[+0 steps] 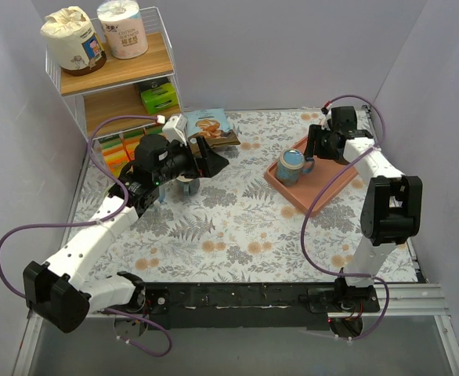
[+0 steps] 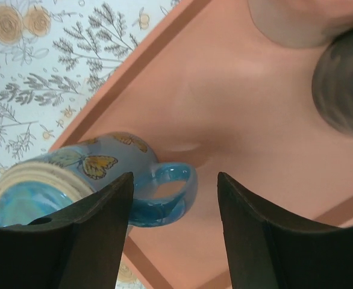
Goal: Turn the mug right side up
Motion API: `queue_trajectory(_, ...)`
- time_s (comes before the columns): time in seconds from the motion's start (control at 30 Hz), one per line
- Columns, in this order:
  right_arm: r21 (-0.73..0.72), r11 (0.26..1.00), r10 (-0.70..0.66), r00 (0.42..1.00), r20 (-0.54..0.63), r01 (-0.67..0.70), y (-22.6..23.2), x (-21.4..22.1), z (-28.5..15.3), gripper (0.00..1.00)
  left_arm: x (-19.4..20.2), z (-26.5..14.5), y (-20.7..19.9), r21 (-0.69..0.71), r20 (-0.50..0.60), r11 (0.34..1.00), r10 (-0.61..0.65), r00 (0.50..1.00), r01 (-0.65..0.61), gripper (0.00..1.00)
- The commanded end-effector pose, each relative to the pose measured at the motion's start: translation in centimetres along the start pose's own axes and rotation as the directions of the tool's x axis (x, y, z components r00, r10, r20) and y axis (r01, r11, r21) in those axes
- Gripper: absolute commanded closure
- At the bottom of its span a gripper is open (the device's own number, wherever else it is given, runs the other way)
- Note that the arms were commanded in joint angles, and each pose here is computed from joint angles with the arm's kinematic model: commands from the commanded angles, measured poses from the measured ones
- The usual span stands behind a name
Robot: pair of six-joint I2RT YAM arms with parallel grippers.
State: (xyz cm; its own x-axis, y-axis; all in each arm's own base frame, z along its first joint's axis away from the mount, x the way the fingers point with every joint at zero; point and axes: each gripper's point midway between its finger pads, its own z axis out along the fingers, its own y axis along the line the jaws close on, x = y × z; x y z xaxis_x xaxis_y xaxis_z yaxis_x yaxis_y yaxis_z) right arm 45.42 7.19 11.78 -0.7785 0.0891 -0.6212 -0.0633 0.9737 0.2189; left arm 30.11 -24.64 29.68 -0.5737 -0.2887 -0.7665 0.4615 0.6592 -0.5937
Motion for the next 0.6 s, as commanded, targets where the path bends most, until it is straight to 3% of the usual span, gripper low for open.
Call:
queue_trajectory(0.0, 0.000, 1.000, -0.027, 0.999, -0.035, 0.027, -0.1, 1.8, -2.2, 0.36, 0.4, 0.2, -0.2, 0.019, -0.015, 1.000, 0.018, 1.000, -0.018, 0.02)
queue_trajectory(0.2, 0.012, 0.999, -0.035, 0.999, 0.000, 0.035, 0.0, 2.1, -4.7, 0.37, 0.7, 0.2, -0.1, 0.023, -0.022, 1.000, 0.019, 1.000, -0.018, 0.02)
queue_trajectory(0.3, 0.059, 0.996, -0.069, 0.994, 0.080, 0.065, -0.8, 1.1, -5.6, 0.36, 0.7, 0.2, -0.1, 0.025, -0.022, 1.000, 0.016, 1.000, -0.015, 0.02)
queue_trajectory(0.43, -0.033, 0.974, -0.209, 0.951, 0.227, 0.222, 1.3, -0.9, -7.6, 0.34, 0.7, 0.1, -0.4, 0.036, -0.022, 0.999, 0.023, 1.000, -0.022, 0.02)
queue_trajectory(0.57, -0.211, 0.875, -0.385, 0.890, 0.245, 0.437, 4.1, 1.6, -7.9, 0.32, 0.7, 0.0, -0.4, 0.036, -0.022, 0.999, 0.026, 0.999, -0.025, 0.02)
